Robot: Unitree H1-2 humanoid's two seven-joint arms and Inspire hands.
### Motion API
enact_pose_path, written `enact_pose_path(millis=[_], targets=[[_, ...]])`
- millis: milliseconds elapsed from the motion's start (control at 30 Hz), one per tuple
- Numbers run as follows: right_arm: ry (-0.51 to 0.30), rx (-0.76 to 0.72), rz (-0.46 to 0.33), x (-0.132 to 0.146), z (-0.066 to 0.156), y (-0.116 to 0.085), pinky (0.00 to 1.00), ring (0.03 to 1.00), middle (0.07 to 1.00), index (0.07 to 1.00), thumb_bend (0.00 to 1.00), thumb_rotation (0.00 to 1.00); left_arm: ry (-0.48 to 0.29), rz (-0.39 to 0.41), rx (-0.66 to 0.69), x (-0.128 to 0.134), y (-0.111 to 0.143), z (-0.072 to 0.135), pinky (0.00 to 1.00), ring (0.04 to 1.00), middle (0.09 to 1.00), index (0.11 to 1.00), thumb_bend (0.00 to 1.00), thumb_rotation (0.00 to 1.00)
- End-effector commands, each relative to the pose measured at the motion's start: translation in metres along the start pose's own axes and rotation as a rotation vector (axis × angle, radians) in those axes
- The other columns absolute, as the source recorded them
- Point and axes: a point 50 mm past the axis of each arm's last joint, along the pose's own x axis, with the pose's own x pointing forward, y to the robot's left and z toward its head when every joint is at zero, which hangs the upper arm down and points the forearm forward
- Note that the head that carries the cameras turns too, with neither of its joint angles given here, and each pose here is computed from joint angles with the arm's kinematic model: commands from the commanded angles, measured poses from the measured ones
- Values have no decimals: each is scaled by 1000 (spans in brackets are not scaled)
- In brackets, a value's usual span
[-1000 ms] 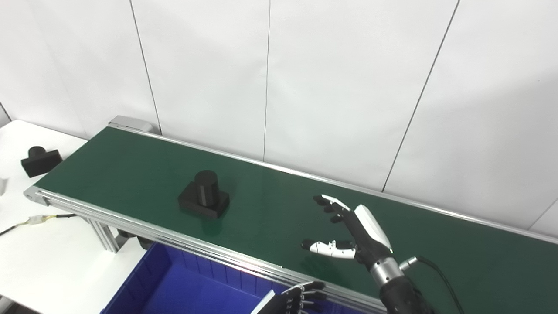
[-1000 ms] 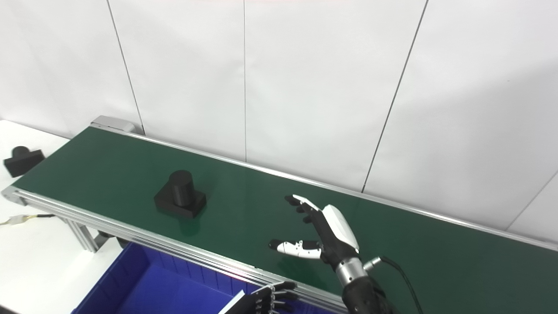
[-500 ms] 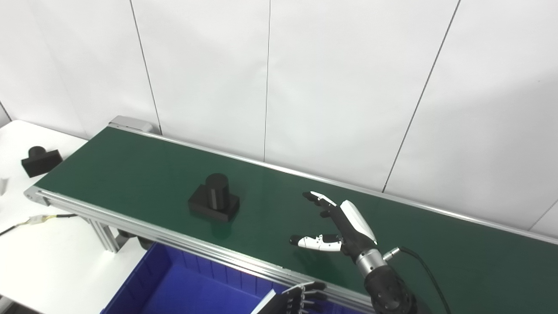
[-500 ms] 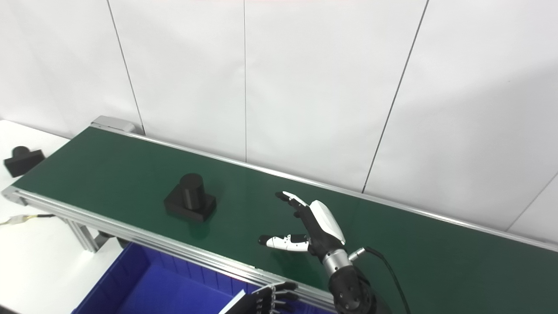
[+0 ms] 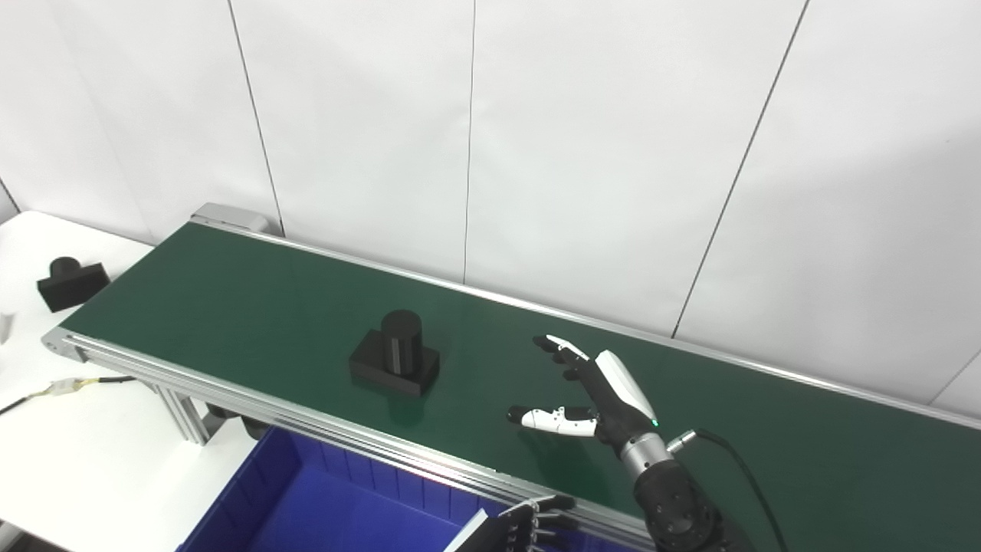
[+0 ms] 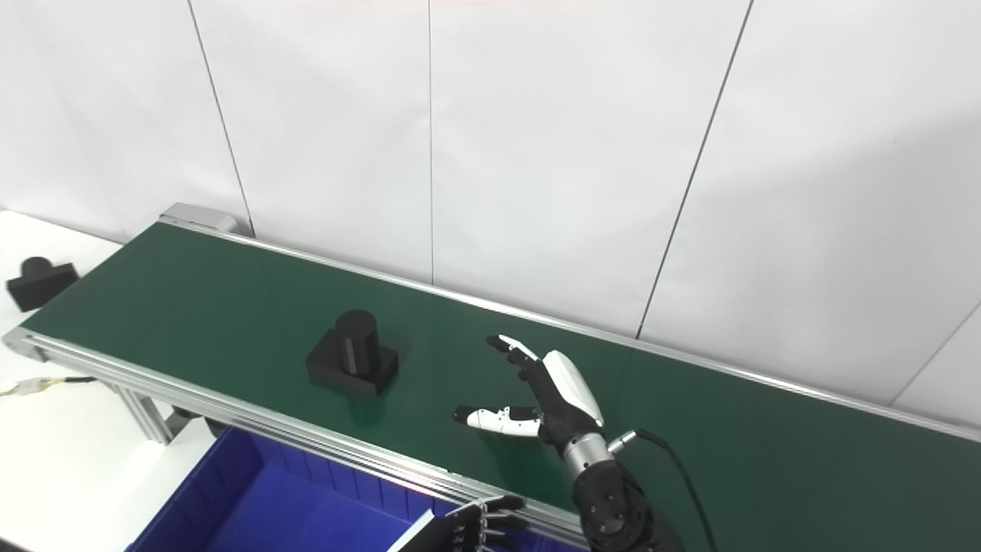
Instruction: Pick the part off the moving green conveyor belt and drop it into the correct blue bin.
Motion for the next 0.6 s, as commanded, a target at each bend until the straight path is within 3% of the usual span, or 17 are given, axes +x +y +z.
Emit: enact_pose_path(millis=[0, 567], targets=[[-105, 3, -46, 20, 31, -13, 795, 889, 903, 891, 718, 433, -48, -12, 19, 10, -6, 9, 616, 731, 803, 883, 1000, 337], [-113, 17, -49, 28, 38, -8, 786, 881, 894, 884, 741, 447, -50, -20, 19, 10, -13, 9, 618, 732, 802, 884, 1000, 340]])
